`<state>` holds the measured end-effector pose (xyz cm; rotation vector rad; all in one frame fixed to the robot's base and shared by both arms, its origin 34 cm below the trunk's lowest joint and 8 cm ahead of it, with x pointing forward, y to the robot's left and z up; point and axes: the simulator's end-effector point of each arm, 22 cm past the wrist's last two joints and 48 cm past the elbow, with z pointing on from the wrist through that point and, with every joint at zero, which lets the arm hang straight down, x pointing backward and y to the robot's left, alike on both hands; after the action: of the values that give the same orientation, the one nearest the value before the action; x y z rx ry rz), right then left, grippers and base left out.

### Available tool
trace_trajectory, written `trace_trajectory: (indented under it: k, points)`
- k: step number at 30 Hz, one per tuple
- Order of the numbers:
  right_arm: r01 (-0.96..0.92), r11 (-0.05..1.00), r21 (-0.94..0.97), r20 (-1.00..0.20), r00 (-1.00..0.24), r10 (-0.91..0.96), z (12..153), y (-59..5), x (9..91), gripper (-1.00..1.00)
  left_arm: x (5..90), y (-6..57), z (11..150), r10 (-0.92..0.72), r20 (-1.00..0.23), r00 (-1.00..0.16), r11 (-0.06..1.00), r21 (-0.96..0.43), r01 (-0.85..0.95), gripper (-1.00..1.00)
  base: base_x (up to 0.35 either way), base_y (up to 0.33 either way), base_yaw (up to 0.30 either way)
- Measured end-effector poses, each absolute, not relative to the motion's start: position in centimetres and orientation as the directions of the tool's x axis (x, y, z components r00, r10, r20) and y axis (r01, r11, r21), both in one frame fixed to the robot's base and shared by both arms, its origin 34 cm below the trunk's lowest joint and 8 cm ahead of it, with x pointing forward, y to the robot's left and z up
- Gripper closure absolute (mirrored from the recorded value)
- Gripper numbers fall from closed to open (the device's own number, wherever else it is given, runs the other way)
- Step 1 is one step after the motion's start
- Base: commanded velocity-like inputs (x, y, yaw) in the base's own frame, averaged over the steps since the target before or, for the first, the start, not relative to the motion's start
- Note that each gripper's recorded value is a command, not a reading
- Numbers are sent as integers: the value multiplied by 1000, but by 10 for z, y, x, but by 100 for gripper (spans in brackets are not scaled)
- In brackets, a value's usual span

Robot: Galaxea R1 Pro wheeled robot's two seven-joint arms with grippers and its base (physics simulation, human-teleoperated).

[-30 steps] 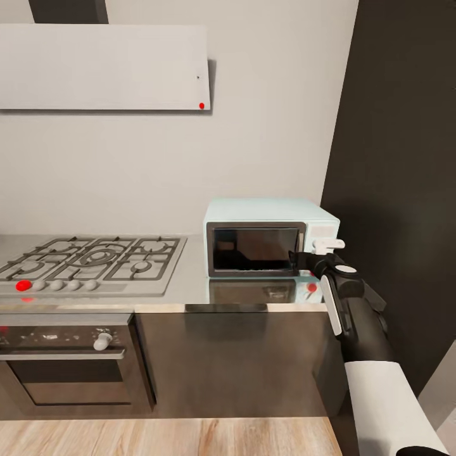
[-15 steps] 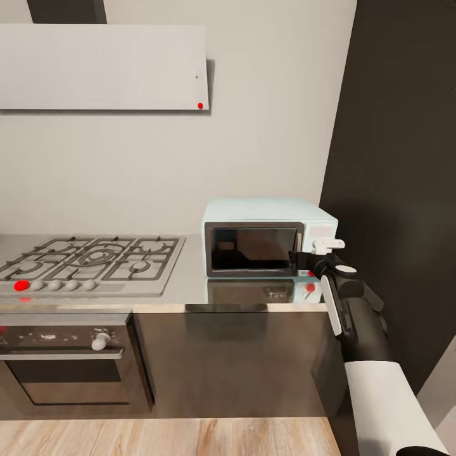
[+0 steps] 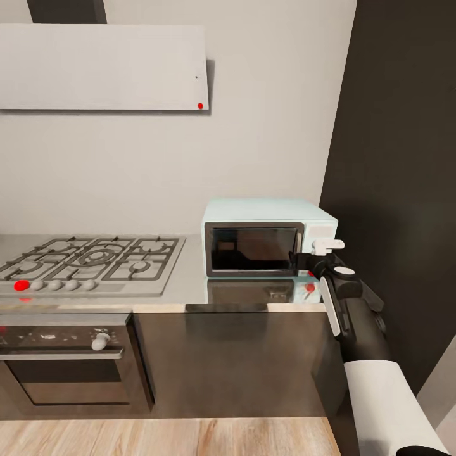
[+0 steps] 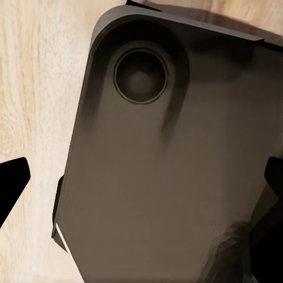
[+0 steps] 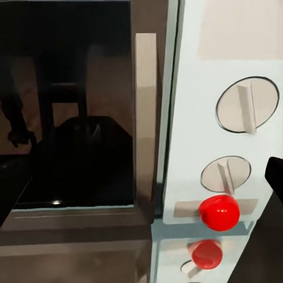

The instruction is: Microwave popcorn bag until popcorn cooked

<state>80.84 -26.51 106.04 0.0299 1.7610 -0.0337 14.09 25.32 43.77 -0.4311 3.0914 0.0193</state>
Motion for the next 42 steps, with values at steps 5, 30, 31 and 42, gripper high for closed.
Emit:
trace_trajectory:
  k: [5, 30, 31, 42]
  points:
    - [40, 999, -7, -982, -191, 1, 1059, -266, 809, -100, 141, 253, 438, -273, -21, -962, 962, 10, -273, -100, 0, 0, 0]
    - [39, 999, -11, -981, -193, -4, 1059, -267, 809, -100, 141, 254, 438, -273, -22, -962, 962, 10, -273, -100, 84, -14, 0]
    - [39, 999, -12, -981, -193, -4, 1059, -267, 809, -100, 141, 254, 438, -273, -22, -962, 962, 10, -273, -100, 0, -16, 0]
    - [40, 999, -13, -981, -193, -5, 1059, -267, 809, -100, 141, 254, 438, -273, -22, -962, 962, 10, -273, -100, 0, 1, 0]
